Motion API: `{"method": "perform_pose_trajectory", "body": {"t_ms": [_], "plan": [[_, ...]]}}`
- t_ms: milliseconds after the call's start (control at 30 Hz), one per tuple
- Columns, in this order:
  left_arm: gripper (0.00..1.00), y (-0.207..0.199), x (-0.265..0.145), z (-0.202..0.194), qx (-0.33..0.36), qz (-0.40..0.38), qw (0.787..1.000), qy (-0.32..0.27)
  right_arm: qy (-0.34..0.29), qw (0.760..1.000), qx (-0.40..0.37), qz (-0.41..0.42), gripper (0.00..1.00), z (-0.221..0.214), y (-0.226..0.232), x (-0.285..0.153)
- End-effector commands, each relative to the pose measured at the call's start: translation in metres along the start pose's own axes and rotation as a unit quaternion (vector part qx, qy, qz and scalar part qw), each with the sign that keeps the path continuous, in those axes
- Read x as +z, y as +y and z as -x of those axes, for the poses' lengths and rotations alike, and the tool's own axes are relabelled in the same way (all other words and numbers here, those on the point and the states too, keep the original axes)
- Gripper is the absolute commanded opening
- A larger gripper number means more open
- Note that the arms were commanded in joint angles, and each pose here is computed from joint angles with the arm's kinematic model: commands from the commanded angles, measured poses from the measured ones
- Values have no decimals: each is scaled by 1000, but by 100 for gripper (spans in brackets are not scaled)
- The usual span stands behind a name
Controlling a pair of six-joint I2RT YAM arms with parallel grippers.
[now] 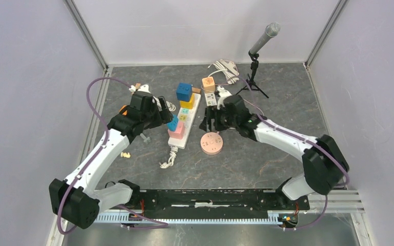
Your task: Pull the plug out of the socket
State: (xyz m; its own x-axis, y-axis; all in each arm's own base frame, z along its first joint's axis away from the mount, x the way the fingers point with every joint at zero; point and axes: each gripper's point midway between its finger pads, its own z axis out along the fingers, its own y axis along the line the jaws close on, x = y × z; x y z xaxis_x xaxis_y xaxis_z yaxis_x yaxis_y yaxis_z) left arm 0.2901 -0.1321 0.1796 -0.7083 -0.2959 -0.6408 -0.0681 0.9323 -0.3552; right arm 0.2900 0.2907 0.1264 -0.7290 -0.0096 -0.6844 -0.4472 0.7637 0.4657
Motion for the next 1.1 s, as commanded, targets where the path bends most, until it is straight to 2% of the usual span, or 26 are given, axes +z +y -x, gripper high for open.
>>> {"method": "perform_pose_trajectory", "body": {"t_ms": [0,100,233,300,467,667,833,1067], "plan": [[88,21,-20,32,-59,76,993,-67,-8,998,12,-56,80,40,45,19],[88,34,-27,33,-68,116,989,-65,4,996,-5,-93,80,53,74,34],[88,53,-39,34,-79,155,982,-71,1,991,-6,-136,80,46,88,57],[89,58,-45,36,-76,159,981,-78,3,990,-11,-144,80,42,95,68],[89,66,-54,38,-64,159,982,-80,-38,990,-35,-128,82,50,128,83],[89,68,-53,31,-59,156,984,-68,-46,983,-44,-172,83,50,121,99],[88,60,-55,30,-38,128,989,-56,-48,982,-44,-179,74,50,115,93],[88,54,-51,26,-30,107,993,-47,-31,988,-16,-153,54,36,103,76]]}}
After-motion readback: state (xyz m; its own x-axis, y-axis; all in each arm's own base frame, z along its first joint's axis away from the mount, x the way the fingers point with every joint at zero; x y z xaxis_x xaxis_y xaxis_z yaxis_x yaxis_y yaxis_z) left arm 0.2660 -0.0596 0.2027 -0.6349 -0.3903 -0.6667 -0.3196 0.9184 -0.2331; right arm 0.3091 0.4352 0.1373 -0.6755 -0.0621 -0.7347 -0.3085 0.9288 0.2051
